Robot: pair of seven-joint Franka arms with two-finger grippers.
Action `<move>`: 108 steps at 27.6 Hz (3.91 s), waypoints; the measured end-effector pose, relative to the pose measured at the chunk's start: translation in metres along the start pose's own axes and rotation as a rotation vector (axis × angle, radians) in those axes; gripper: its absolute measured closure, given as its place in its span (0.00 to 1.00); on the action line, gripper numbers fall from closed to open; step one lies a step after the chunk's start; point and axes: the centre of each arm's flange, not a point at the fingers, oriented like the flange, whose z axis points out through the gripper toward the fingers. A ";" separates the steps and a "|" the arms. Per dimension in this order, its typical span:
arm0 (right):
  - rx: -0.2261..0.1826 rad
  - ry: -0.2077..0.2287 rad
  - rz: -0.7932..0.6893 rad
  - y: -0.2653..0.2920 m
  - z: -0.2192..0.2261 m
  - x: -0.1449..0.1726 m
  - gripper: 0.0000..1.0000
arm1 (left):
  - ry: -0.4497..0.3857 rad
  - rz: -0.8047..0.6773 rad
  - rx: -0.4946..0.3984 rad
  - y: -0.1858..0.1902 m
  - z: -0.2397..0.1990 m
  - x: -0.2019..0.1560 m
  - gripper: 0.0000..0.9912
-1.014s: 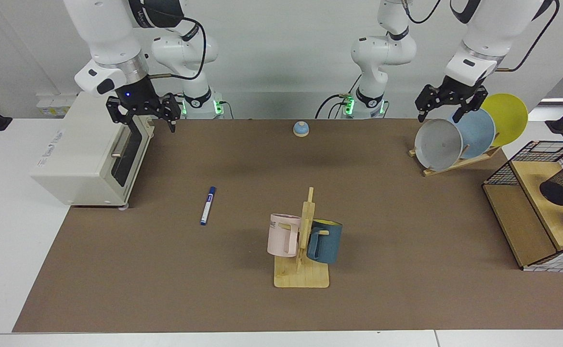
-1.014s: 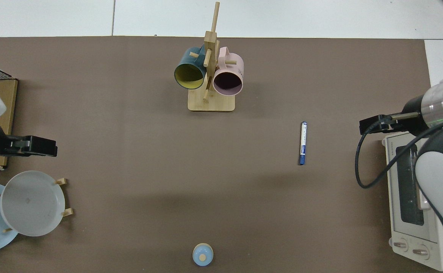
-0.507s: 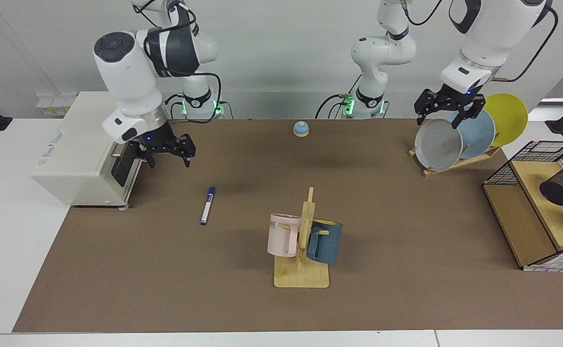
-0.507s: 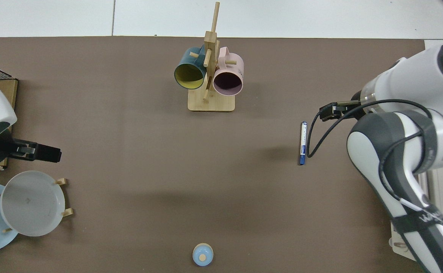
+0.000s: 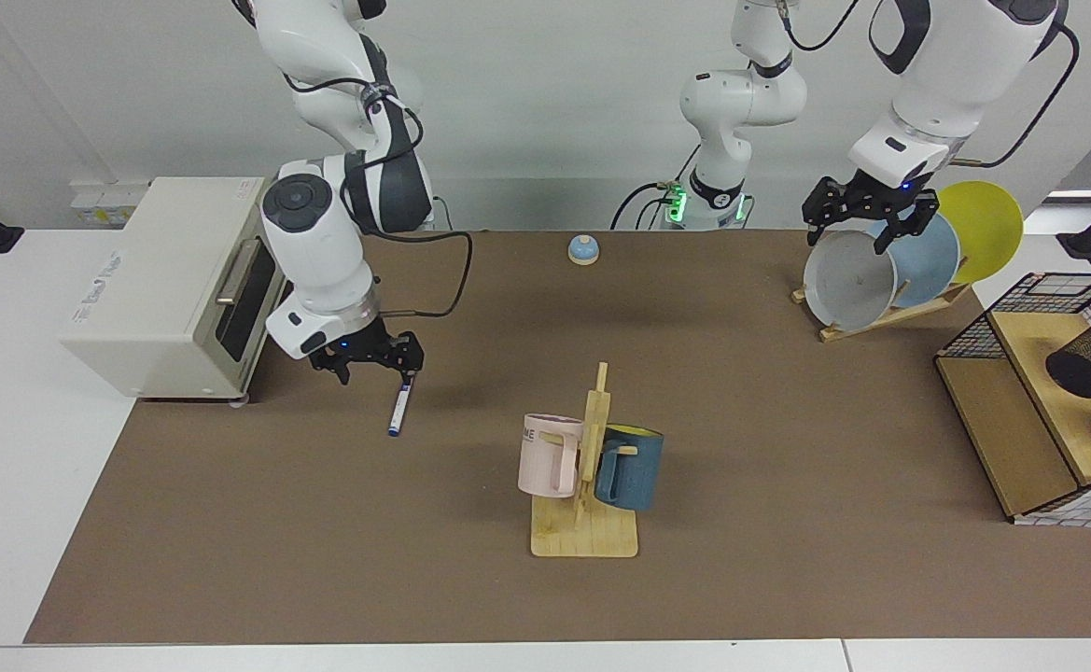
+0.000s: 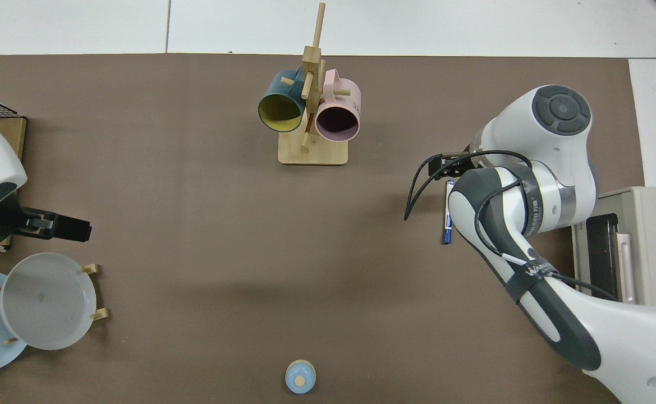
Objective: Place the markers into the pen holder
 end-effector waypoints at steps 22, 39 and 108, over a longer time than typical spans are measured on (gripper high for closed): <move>-0.003 -0.014 0.059 0.012 0.081 -0.004 0.19 | -0.012 -0.012 -0.003 -0.008 0.007 -0.002 0.00; -0.004 -0.015 0.062 0.013 0.084 -0.006 0.83 | -0.012 -0.015 -0.003 -0.009 0.008 -0.002 0.00; 0.318 -0.195 0.917 -0.207 -0.164 -0.084 0.83 | 0.295 0.990 -0.284 0.180 0.027 0.013 0.00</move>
